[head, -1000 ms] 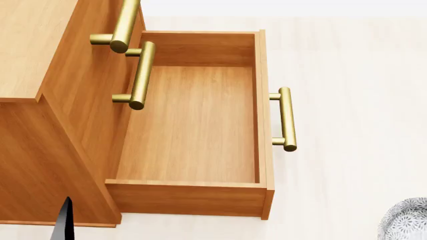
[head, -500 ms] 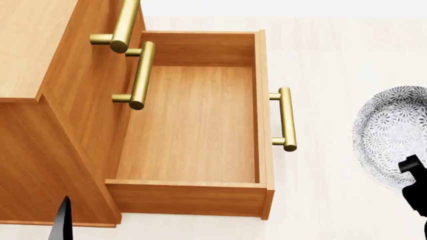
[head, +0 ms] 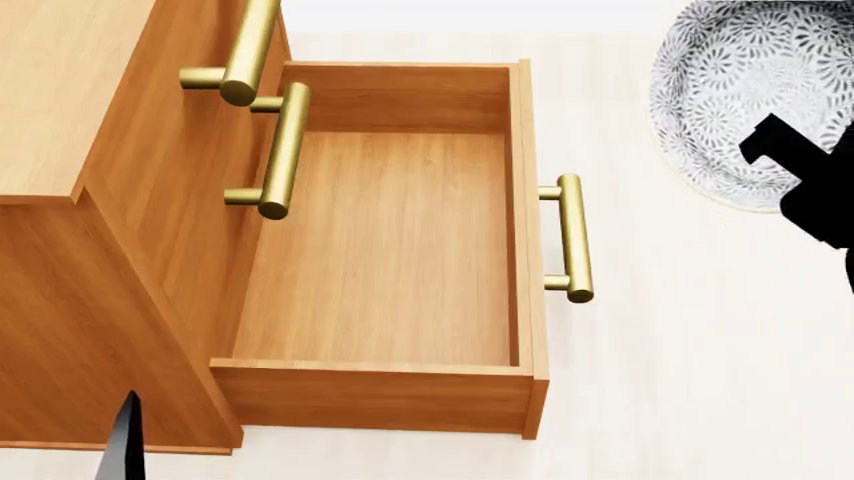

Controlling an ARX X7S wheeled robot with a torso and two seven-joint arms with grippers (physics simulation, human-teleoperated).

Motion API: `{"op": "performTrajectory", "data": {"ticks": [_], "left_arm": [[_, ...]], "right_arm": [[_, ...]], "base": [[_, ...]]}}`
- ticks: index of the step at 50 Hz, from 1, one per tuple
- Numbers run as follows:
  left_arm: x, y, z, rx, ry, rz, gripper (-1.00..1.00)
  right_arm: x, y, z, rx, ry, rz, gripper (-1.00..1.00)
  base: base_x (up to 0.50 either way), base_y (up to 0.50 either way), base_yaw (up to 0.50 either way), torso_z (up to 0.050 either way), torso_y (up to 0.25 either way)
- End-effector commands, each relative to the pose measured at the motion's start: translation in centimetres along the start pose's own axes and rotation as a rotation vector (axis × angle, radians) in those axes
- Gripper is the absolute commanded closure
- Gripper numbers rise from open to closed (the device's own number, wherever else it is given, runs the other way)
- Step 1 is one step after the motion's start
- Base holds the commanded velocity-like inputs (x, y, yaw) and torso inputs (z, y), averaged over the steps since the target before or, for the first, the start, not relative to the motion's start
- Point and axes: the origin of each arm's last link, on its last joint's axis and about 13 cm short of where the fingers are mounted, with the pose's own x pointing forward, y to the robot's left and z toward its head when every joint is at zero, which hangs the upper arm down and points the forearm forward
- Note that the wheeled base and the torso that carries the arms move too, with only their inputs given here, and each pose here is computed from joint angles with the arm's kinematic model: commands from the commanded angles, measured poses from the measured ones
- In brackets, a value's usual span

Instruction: Put the bowl in the bottom drawer of the cabinet and close it.

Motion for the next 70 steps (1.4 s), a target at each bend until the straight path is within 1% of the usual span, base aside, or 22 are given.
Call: {"op": "performTrajectory", "data": {"ticks": [1, 9, 12, 14, 16, 18, 19, 22, 25, 28, 30, 36, 43, 49, 50, 57, 61, 62, 64, 68, 69, 70], "left_arm": [[1.9, 0.3, -0.5, -0.029, -0.037, 0.075, -1.00], [1.9, 0.3, -0.5, -0.024, -0.037, 0.076, -1.00], [1.9, 0.3, -0.5, -0.022, -0.036, 0.076, -1.00], [1.9, 0.3, -0.6, -0.024, -0.034, 0.077, -1.00], [1.9, 0.3, -0.6, -0.024, -0.034, 0.076, -1.00], [1.9, 0.3, -0.6, -0.024, -0.035, 0.078, -1.00], [1.9, 0.3, -0.6, -0.022, -0.033, 0.080, -1.00], [2.0, 0.4, -0.7, -0.023, -0.032, 0.081, -1.00], [2.1, 0.4, -0.7, -0.022, -0.033, 0.080, -1.00], [2.1, 0.4, -0.7, -0.023, -0.032, 0.080, -1.00], [2.1, 0.4, -0.7, -0.023, -0.034, 0.079, -1.00], [2.1, 0.5, -0.5, -0.024, -0.036, 0.081, -1.00], [2.0, 0.4, -0.2, -0.027, -0.039, 0.077, -1.00], [2.0, 0.4, -0.2, -0.027, -0.039, 0.076, -1.00], [2.0, 0.4, -0.2, -0.028, -0.040, 0.076, -1.00], [2.0, 0.3, -0.1, -0.030, -0.043, 0.071, -1.00], [2.0, 0.4, -0.1, -0.030, -0.045, 0.071, -1.00], [2.0, 0.3, -0.1, -0.030, -0.045, 0.070, -1.00], [2.0, 0.4, 0.0, -0.036, -0.048, 0.070, -1.00], [2.0, 0.5, 0.0, -0.035, -0.048, 0.074, -1.00], [2.0, 0.4, 0.0, -0.033, -0.047, 0.072, -1.00], [2.0, 0.4, 0.0, -0.033, -0.046, 0.071, -1.00]], "right_arm": [[0.3, 3.0, 2.1, -0.103, -0.025, 0.071, 1.00], [1.6, 4.6, 1.6, -0.173, 0.053, 0.015, 1.00], [2.1, 5.4, 2.1, -0.152, 0.080, -0.070, 1.00], [2.2, 5.9, 2.3, -0.135, 0.106, -0.058, 1.00], [2.2, 6.4, 2.3, -0.163, 0.167, -0.078, 1.00], [2.3, 6.9, 2.2, -0.172, 0.168, -0.093, 1.00], [2.4, 7.0, 2.1, -0.237, 0.174, -0.104, 1.00], [3.0, 7.9, 2.1, -0.243, 0.175, -0.163, 1.00], [3.5, 9.0, 2.2, -0.190, 0.227, -0.149, 1.00], [3.9, 9.9, 2.3, -0.186, 0.279, -0.150, 1.00], [4.5, 10.9, 2.4, -0.206, 0.268, -0.198, 1.00], [5.0, 12.7, 2.6, -0.220, 0.290, -0.153, 1.00], [6.2, 14.8, 2.6, -0.293, 0.309, -0.121, 1.00], [6.8, 15.5, 2.6, -0.300, 0.324, -0.135, 1.00], [6.9, 15.7, 2.4, -0.340, 0.323, -0.123, 1.00], [7.4, 16.6, 1.9, -0.407, 0.358, -0.098, 1.00], [7.8, 17.2, 1.3, -0.480, 0.436, -0.096, 1.00], [8.0, 17.5, 1.2, -0.447, 0.454, -0.095, 1.00], [8.2, 17.7, 1.1, -0.454, 0.404, -0.095, 1.00], [8.4, 17.7, 0.3, -0.474, 0.469, -0.096, 1.00], [8.3, 17.8, -0.1, -0.547, 0.549, -0.108, 1.00], [8.4, 17.9, -0.3, -0.550, 0.555, -0.097, 1.00]], "base": [[0.00, 0.00, 0.00, 0.000, 0.000], [0.00, 0.00, 0.00, 0.000, 0.001], [0.00, 0.00, 0.00, 0.000, 0.000], [0.00, 0.00, 0.00, 0.000, 0.000], [0.00, 0.00, 0.00, 0.000, 0.000], [0.00, 0.00, 0.00, 0.000, 0.000], [0.00, 0.00, 0.00, 0.000, 0.000], [0.00, 0.00, 0.00, 0.000, 0.000], [0.00, 0.00, 0.00, 0.000, 0.000], [0.00, 0.00, 0.00, 0.000, 0.000], [0.00, 0.00, 0.00, 0.000, 0.005], [0.00, 0.00, 0.00, 0.000, 0.000], [0.00, 0.00, 0.00, 0.000, 0.000], [0.00, 0.00, 0.00, 0.000, 0.000], [0.00, 0.00, 0.00, 0.000, 0.010], [0.00, 0.00, 0.00, 0.000, 0.000], [0.00, 0.00, 0.00, 0.000, 0.000], [0.00, 0.00, 0.00, 0.000, 0.000], [0.00, 0.00, 0.00, 0.000, 0.000], [0.00, 0.00, 0.00, 0.000, 0.000], [0.00, 0.00, 0.00, 0.000, 0.000], [0.00, 0.00, 0.00, 0.000, 0.000]]}}
